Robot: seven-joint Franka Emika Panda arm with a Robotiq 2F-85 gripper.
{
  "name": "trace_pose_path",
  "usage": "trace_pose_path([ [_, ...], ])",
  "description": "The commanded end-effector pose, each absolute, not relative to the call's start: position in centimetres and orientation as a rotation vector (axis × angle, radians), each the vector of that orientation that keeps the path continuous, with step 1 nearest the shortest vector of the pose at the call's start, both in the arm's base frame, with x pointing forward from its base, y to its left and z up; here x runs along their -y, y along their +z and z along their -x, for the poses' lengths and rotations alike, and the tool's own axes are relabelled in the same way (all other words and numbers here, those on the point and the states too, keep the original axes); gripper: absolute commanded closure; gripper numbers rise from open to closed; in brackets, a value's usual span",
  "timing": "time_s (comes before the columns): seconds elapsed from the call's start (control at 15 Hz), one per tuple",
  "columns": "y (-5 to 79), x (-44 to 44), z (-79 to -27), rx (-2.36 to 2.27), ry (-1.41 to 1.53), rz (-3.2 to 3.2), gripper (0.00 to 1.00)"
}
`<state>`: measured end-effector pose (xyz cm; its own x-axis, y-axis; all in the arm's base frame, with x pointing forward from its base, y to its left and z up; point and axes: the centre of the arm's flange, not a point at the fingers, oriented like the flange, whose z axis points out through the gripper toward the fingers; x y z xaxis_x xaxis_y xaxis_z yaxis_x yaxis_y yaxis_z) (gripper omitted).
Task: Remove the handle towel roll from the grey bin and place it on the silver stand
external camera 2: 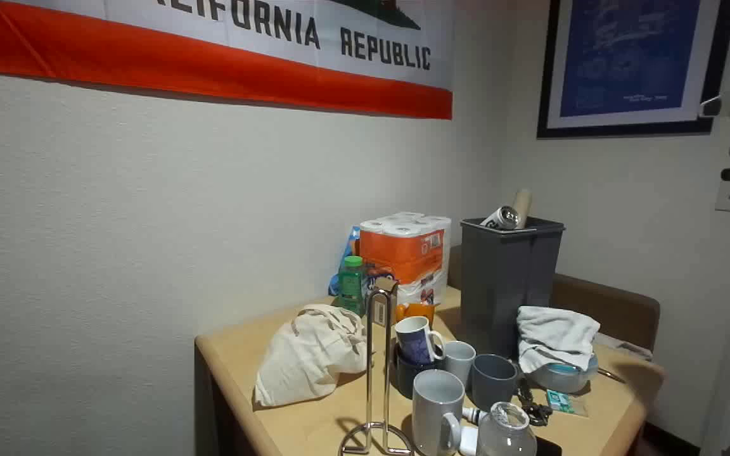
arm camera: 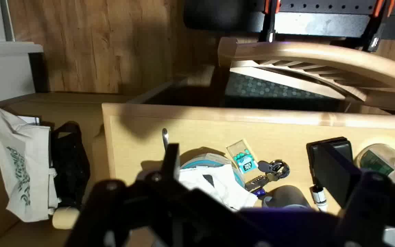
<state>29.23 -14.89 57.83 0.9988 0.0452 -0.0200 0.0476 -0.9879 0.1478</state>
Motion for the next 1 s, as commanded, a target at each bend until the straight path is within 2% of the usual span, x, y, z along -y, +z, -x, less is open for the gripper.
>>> trace_pose_path([
  [0.0, 57.8, 14.9, -29.2, -0.069, -0.025, -2.992, 0.00],
  [0.67, 57.8, 14.9, -29.2, -0.069, -0.025, -2.992, 0.00],
  [0.93, 60.7, 13.9, -34.0, -0.194, 0.073, -2.945, 0.00],
])
